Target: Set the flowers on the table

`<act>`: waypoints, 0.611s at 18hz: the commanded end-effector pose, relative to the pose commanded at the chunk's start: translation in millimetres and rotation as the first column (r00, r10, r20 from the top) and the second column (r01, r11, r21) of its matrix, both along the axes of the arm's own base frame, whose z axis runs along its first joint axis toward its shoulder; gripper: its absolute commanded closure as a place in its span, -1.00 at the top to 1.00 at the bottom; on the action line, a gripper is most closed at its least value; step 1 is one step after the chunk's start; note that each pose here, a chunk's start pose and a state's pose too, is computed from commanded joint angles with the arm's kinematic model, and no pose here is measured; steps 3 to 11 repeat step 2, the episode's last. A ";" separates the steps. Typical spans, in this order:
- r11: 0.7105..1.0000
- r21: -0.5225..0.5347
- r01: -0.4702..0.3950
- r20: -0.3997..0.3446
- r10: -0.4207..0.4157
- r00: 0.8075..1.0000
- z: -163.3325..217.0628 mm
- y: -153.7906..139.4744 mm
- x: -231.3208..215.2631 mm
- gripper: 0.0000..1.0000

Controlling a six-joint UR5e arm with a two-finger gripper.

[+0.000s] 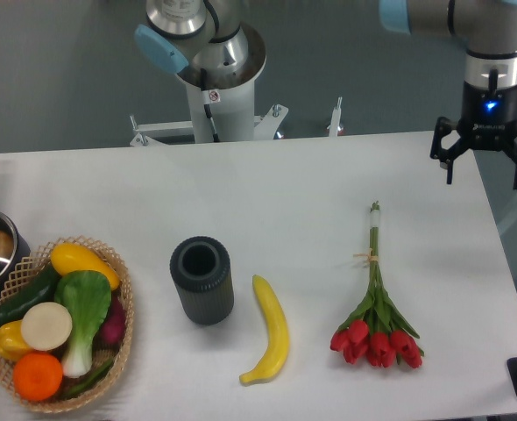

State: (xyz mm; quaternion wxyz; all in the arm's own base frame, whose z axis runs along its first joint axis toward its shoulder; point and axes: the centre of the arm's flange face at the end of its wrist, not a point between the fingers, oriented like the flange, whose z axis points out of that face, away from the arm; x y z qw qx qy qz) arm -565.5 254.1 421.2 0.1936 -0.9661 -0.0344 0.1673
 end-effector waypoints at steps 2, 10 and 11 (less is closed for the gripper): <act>1.000 -0.002 -0.011 0.001 0.011 1.000 -1.1 -6.0 -3.7 1.00; 1.000 -0.002 -0.011 0.001 0.011 1.000 -1.1 -6.0 -3.7 1.00; 1.000 -0.002 -0.011 0.001 0.011 1.000 -1.1 -6.0 -3.7 1.00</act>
